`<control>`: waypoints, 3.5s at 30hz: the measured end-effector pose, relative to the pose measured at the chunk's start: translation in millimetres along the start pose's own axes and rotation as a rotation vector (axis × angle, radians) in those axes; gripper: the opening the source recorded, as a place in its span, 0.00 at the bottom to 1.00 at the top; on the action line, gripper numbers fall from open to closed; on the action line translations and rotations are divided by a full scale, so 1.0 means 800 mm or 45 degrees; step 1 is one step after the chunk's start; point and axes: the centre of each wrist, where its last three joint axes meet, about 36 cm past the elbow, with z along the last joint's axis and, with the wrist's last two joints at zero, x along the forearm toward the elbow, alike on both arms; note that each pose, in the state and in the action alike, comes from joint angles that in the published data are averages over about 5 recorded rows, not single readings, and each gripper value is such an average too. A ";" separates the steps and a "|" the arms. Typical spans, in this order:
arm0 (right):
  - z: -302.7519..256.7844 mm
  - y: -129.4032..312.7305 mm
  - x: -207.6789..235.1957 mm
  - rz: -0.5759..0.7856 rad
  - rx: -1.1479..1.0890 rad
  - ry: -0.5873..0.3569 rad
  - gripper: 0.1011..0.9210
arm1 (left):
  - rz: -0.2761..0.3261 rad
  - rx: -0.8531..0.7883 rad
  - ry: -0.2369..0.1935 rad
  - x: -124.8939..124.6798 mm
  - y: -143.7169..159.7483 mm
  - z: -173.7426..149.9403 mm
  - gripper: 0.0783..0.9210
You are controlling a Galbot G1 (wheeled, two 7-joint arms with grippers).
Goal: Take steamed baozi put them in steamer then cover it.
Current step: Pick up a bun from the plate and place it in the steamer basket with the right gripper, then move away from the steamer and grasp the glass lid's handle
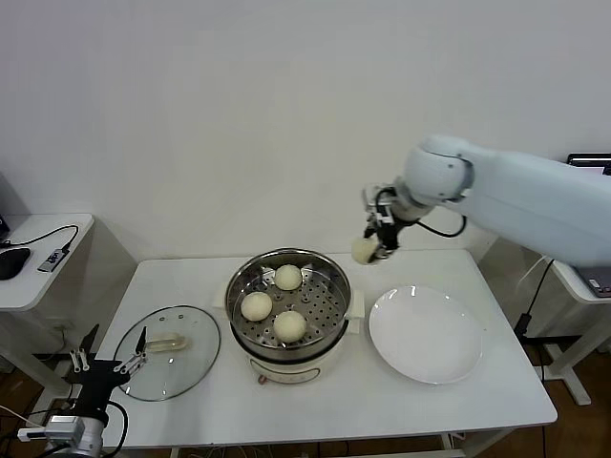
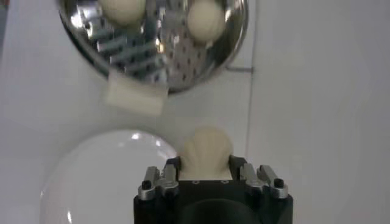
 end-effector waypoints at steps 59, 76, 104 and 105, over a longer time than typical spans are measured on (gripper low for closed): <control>-0.019 0.056 -0.082 0.093 -0.272 -0.367 0.88 | -0.014 -0.003 0.001 0.000 0.005 0.004 0.88; 0.104 0.199 -0.146 0.760 -0.728 -1.017 0.88 | -0.013 -0.014 0.007 0.006 -0.015 0.016 0.88; 0.238 0.507 -0.213 1.590 -1.448 -0.715 0.88 | 0.107 -1.234 -0.016 0.018 0.031 0.082 0.88; 0.241 0.514 -0.213 1.603 -1.464 -0.690 0.88 | 0.125 -1.280 -0.020 0.015 0.034 0.085 0.88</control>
